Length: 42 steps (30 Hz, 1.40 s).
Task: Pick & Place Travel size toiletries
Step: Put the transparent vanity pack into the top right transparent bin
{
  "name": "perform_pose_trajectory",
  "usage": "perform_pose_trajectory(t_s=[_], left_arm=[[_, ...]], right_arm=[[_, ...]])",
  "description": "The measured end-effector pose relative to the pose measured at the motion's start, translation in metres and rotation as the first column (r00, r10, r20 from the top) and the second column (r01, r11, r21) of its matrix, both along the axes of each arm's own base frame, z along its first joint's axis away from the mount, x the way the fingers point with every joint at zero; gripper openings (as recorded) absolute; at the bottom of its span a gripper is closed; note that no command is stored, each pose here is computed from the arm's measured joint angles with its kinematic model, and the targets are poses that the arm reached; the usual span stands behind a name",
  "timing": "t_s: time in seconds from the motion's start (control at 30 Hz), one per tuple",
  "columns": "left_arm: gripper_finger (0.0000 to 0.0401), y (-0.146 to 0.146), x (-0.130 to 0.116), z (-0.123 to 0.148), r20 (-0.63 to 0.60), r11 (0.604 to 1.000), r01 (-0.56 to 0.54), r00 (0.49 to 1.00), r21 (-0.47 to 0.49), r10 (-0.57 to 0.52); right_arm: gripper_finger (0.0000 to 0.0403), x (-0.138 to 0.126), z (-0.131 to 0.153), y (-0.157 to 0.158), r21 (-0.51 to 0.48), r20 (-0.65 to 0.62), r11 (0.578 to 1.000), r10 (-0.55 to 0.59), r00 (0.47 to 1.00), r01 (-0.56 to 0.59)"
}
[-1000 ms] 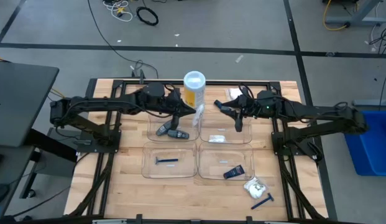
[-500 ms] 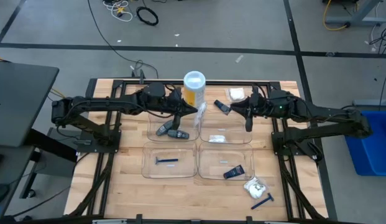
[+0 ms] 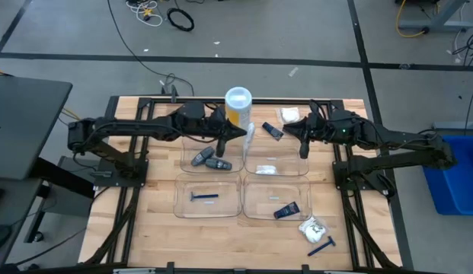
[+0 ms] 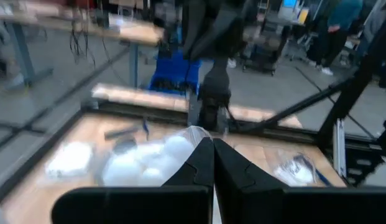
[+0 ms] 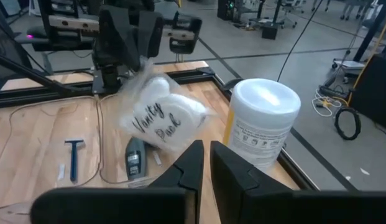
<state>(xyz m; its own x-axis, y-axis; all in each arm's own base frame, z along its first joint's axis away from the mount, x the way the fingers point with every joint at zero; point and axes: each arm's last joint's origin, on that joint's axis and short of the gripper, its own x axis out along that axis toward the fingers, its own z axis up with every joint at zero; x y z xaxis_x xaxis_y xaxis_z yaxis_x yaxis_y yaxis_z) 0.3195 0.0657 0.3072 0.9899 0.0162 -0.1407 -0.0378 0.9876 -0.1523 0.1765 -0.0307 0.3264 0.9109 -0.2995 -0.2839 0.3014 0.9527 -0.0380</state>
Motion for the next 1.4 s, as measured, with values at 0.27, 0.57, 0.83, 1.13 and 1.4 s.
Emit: perform_pose_trajectory(t_s=[0.27, 0.57, 0.83, 1.13, 1.4], left_arm=[[0.0000, 0.002, 0.021, -0.019, 0.033, 0.999, 0.016, 0.999, -0.051, -0.014], [0.0000, 0.002, 0.035, -0.042, -0.004, 0.990, 0.041, 0.999, -0.137, -0.042], [0.0000, 0.002, 0.034, -0.045, -0.035, 0.991, 0.019, 0.999, -0.133, -0.024], [0.0000, 0.002, 0.033, -0.051, -0.097, 0.989, 0.002, 0.995, -0.149, -0.016], [0.0000, 0.002, 0.032, -0.057, -0.161, 0.990, -0.024, 0.987, -0.138, 0.001]], right_arm=[[0.0034, 0.001, -0.002, -0.001, -0.002, -0.021, 1.000, -0.018, 1.000, 0.018], [0.0033, 0.001, -0.002, -0.001, -0.002, -0.022, 1.000, -0.017, 1.000, 0.017], [0.0032, 0.000, -0.004, -0.001, 0.000, -0.039, 1.000, -0.017, 0.999, 0.017], [0.0032, 0.000, -0.004, -0.001, 0.001, -0.040, 1.000, -0.017, 0.999, 0.017], [0.0030, 0.000, -0.004, -0.001, 0.001, -0.041, 1.000, -0.016, 0.999, 0.016]])
